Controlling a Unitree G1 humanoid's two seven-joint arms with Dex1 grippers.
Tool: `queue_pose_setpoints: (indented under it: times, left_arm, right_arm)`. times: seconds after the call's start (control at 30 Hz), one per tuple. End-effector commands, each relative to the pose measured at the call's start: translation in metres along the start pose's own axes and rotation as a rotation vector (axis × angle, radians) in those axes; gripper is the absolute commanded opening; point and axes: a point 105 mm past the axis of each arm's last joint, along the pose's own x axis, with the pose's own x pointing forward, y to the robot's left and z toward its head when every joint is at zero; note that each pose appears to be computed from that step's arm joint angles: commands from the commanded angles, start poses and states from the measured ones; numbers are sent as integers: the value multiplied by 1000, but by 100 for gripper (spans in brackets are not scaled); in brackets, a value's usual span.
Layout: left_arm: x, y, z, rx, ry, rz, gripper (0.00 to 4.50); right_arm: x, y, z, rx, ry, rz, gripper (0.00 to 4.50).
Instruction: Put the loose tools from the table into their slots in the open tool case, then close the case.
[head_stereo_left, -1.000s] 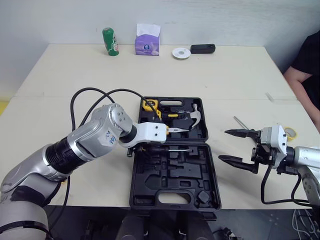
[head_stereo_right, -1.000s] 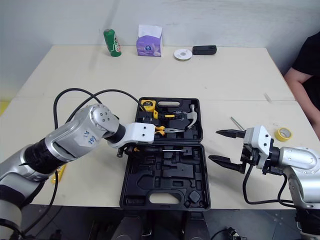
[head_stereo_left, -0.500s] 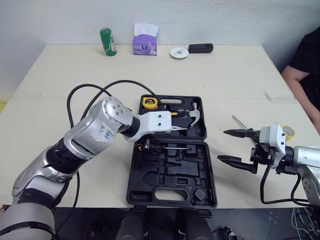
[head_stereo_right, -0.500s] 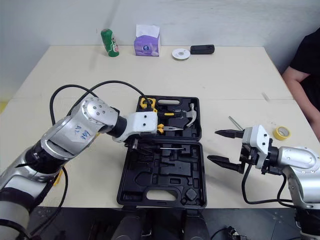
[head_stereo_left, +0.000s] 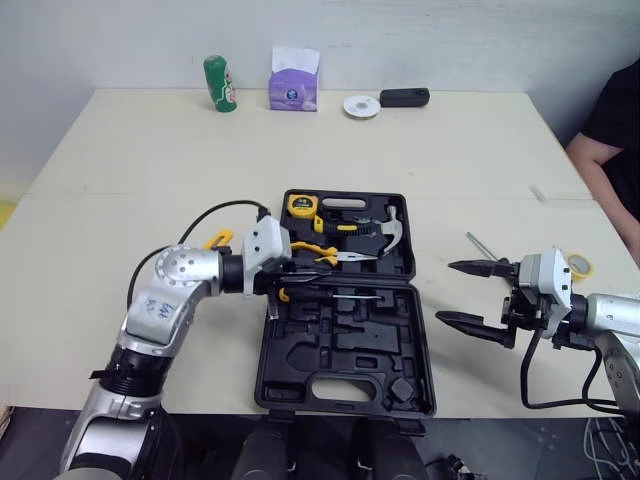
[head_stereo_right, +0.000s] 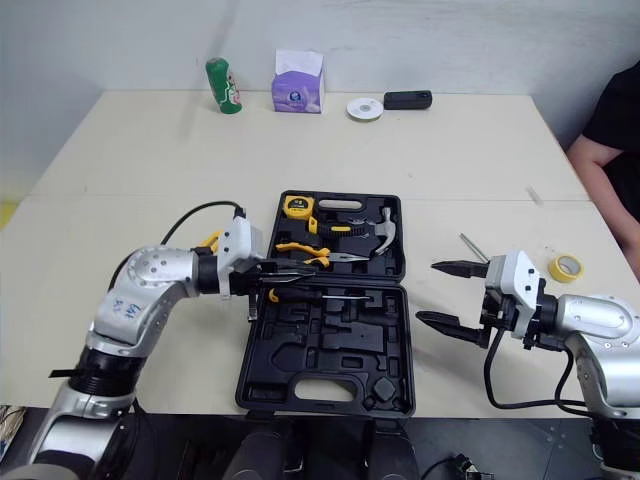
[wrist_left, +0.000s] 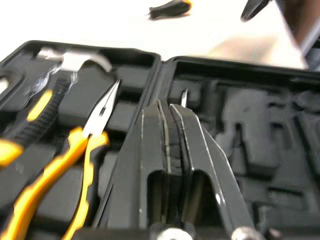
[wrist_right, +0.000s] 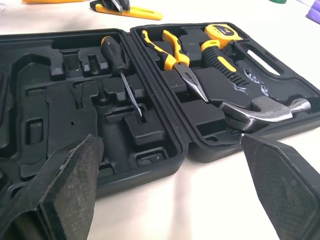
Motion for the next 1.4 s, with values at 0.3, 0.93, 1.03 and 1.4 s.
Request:
queue_pose_setpoints:
  times: [0.3, 0.93, 1.03, 1.4]
  left_arm:
    - [8, -11, -10, 33, 38, -15, 5]
    - [27, -14, -40, -30, 214, -72, 5]
    - [27, -20, -46, -28, 250, -104, 5]
    - [27, -34, -67, 52, 324, -163, 5]
  right_arm:
    - [-9, -1, 3, -30, -17, -24, 450]
    - [-5, 3, 4, -24, -14, -19, 450]
    - [-4, 3, 4, -22, -12, -22, 450]
    - [-5, 4, 0, -7, -9, -34, 450]
